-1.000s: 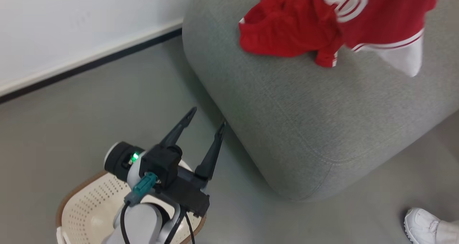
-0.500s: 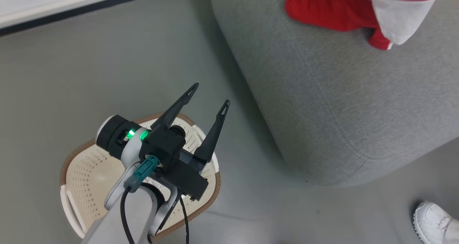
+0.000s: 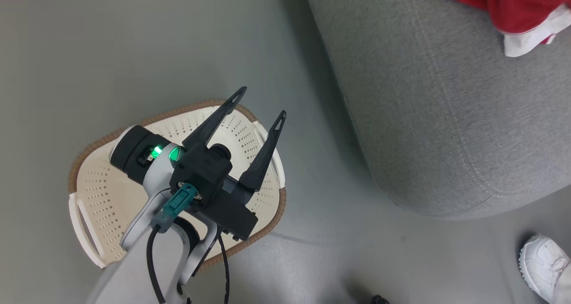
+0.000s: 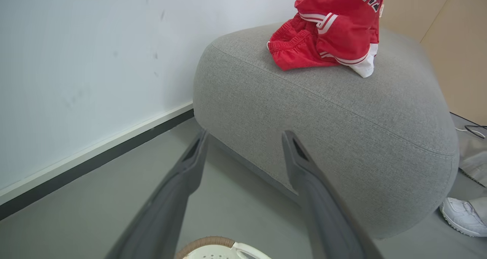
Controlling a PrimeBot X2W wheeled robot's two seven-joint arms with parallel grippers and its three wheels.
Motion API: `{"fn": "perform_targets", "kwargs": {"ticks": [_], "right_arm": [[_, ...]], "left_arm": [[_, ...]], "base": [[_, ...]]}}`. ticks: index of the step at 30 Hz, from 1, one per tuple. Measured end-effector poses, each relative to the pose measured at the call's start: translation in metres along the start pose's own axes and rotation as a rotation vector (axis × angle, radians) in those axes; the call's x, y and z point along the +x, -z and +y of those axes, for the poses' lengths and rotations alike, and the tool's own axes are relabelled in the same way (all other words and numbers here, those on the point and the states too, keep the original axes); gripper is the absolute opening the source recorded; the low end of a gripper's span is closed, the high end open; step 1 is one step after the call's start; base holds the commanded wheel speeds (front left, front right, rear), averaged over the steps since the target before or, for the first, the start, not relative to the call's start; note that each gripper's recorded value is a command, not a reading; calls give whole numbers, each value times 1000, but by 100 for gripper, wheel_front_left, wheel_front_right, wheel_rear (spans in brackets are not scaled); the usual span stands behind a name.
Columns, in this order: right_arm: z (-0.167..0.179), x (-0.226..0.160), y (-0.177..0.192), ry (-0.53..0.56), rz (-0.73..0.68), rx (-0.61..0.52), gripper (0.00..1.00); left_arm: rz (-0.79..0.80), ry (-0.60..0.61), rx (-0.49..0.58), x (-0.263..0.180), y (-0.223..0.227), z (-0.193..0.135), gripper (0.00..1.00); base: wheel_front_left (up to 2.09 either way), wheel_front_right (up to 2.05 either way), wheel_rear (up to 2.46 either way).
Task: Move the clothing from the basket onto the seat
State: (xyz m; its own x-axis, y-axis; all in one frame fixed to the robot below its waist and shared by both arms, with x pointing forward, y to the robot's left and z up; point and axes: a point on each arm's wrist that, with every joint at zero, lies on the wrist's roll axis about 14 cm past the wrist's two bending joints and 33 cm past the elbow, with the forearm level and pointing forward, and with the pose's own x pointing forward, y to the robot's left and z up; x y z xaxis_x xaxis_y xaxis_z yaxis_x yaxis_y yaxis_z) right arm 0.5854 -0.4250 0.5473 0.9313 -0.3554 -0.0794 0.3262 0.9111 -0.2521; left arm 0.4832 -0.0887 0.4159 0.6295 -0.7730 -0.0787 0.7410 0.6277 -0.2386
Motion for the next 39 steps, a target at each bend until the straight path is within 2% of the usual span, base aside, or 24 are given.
{"fn": "perform_targets", "kwargs": {"ticks": [9,13,14,16,17,29,39], "right_arm": [[46,4,64,-60,134,3,0],[53,-2,80,-71,173,4,0],[52,-3,80,-69,176,2,27],[50,-5,79,-70,179,-1,60],[47,-7,78,-69,179,-3,100],[44,-38,67,-126,183,-24,100],[32,-67,29,-150,114,-15,100]], "left_arm": [[35,-7,-25,3,21,10,100],[50,-7,-24,3,26,10,100],[51,-7,-22,3,26,10,100],[47,-5,-18,3,24,9,100],[45,-3,-17,4,23,9,100],[1,16,-22,10,5,-6,100],[-72,-31,-45,2,-26,-13,100]], "base": [[0,0,0],[0,0,0],[0,0,0],[0,0,0],[0,0,0],[0,0,0],[0,0,0]]}}
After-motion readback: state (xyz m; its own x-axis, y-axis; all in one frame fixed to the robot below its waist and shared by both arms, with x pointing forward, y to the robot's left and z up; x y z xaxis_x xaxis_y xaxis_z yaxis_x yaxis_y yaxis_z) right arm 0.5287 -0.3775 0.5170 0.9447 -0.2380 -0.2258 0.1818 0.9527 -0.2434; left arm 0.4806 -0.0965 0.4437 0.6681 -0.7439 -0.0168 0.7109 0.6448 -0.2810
